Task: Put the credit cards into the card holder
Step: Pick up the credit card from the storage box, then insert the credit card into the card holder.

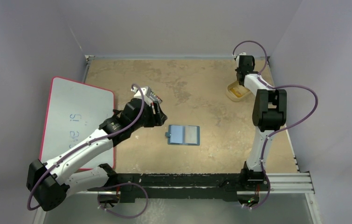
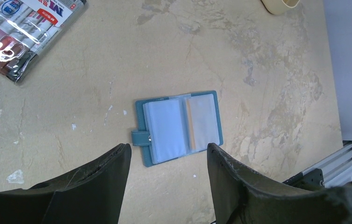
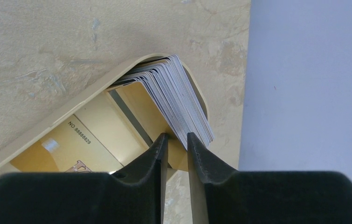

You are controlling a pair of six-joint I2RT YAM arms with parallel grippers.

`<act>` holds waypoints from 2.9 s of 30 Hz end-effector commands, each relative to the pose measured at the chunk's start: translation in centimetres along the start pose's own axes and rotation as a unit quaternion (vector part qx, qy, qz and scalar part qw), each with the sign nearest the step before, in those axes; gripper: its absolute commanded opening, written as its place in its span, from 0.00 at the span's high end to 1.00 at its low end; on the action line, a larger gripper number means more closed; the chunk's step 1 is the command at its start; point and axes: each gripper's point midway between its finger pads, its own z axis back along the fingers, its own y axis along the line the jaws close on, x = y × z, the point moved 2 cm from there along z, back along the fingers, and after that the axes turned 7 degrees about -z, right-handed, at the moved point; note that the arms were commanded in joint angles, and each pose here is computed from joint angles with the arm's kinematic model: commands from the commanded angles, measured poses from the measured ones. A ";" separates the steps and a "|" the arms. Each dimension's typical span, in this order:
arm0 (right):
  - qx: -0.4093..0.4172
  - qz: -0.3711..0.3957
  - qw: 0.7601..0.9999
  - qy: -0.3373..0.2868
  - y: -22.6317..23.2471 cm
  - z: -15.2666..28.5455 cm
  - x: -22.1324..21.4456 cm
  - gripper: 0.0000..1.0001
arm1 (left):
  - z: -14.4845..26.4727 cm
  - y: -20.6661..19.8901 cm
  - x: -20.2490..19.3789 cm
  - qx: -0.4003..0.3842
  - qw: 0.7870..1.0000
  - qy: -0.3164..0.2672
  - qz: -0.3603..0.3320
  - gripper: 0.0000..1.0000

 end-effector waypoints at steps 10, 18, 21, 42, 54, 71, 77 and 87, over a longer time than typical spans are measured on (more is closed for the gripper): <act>0.025 -0.042 0.999 -0.017 -0.6 1.1 2.1 1.00 | 0.7 -0.6 1.4 -0.013 0.999 -0.034 0.008 0.40; 0.059 -0.073 0.996 -0.005 0.0 2.6 2.0 1.00 | 0.7 -0.7 1.4 -0.016 0.999 -0.035 0.015 0.40; 0.072 -0.102 0.992 0.007 -0.2 4.0 2.1 1.00 | 0.5 -0.7 1.2 -0.018 0.999 -0.031 0.020 0.40; 0.355 -0.315 0.866 -0.155 3.4 23.4 6.2 1.00 | -3.4 -0.1 -1.8 -0.005 0.997 0.019 0.075 0.46; 0.554 -0.314 0.762 -0.117 14.7 33.3 3.4 1.00 | -5.8 3.3 -5.6 0.065 0.993 0.062 0.082 0.50; 0.613 -0.331 0.717 -0.002 21.4 34.7 -5.9 1.00 | -8.0 3.5 -10.9 0.020 0.984 0.121 0.126 0.61; 0.610 -0.349 0.711 0.029 22.4 33.9 -8.1 1.00 | -8.9 3.0 -12.6 -0.004 0.979 0.147 0.142 0.64; 0.590 -0.358 0.718 0.089 24.0 32.0 -12.0 1.00 | -8.9 3.6 -13.4 0.014 0.977 0.159 0.143 0.71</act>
